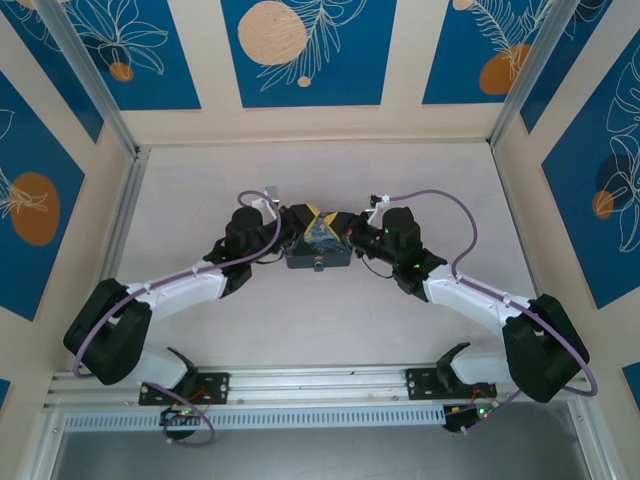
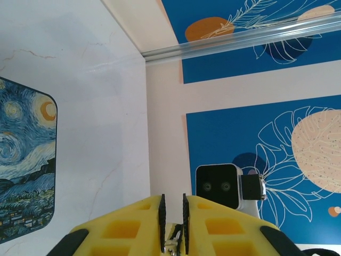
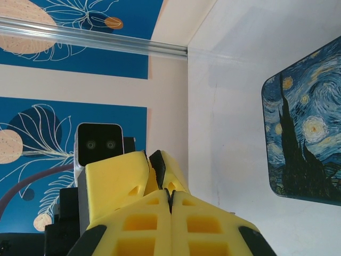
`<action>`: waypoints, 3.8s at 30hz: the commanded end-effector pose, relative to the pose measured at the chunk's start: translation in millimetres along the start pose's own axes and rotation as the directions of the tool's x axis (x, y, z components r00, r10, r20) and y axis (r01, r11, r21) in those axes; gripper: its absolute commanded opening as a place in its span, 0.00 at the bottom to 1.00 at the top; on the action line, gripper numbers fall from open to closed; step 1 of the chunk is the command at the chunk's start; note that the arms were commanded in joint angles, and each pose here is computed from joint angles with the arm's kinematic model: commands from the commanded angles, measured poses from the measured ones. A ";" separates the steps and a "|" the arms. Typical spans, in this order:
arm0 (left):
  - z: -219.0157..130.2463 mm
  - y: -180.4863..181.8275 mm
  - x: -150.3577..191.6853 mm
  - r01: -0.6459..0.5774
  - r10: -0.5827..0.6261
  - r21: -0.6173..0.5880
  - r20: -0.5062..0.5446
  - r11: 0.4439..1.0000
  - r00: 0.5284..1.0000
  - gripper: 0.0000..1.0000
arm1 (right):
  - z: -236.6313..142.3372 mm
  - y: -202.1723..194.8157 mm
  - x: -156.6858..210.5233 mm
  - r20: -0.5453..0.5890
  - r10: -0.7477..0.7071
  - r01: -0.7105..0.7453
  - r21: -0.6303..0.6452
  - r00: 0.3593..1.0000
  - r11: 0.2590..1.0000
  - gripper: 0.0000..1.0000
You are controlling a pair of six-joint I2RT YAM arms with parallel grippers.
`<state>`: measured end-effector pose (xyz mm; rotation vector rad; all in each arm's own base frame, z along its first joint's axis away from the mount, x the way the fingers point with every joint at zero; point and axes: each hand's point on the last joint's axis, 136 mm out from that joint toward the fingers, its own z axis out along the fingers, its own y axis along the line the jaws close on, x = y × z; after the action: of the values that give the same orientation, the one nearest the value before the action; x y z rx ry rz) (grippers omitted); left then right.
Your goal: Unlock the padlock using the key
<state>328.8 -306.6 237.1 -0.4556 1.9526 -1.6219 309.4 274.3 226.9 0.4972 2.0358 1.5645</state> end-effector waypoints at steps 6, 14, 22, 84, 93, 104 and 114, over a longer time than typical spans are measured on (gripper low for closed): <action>3.0 -4.1 12.5 -0.011 0.012 0.023 -0.025 1.000 1.000 0.21 | 6.3 19.8 -2.4 0.010 -0.012 0.012 -0.046 1.000 0.999 0.00; 2.8 -3.9 14.6 -0.014 0.014 0.022 -0.026 1.000 1.000 0.15 | 8.2 20.3 -0.4 0.004 -0.011 0.012 -0.048 1.000 0.999 0.00; -2.0 9.1 13.2 -0.003 0.003 -0.026 -0.006 1.000 1.000 0.25 | 4.0 21.2 -2.0 0.015 -0.016 0.016 -0.046 1.000 0.999 0.00; 25.5 -39.3 1.1 -0.309 0.318 0.082 -0.140 0.948 0.938 0.00 | -54.0 20.6 -47.8 -0.046 -0.195 0.189 -0.112 0.980 0.976 0.69; 22.1 -39.0 -3.0 -0.183 0.193 0.116 -0.076 0.976 0.978 0.00 | -31.2 38.6 -44.2 -0.053 -0.216 0.200 -0.210 0.975 0.957 0.53; 23.4 -45.3 -4.3 -0.146 0.155 0.129 -0.060 0.981 0.986 0.00 | -17.7 45.2 -40.4 -0.068 -0.222 0.200 -0.242 0.973 0.949 0.47; 26.6 -44.1 -1.2 -0.133 0.142 0.130 -0.065 0.983 0.988 0.00 | -9.3 47.5 -34.5 -0.097 -0.224 0.192 -0.263 0.970 0.945 0.43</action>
<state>341.0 -332.3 272.6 -0.2176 1.9099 -1.6662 330.0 253.8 263.4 0.1421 1.9182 1.6977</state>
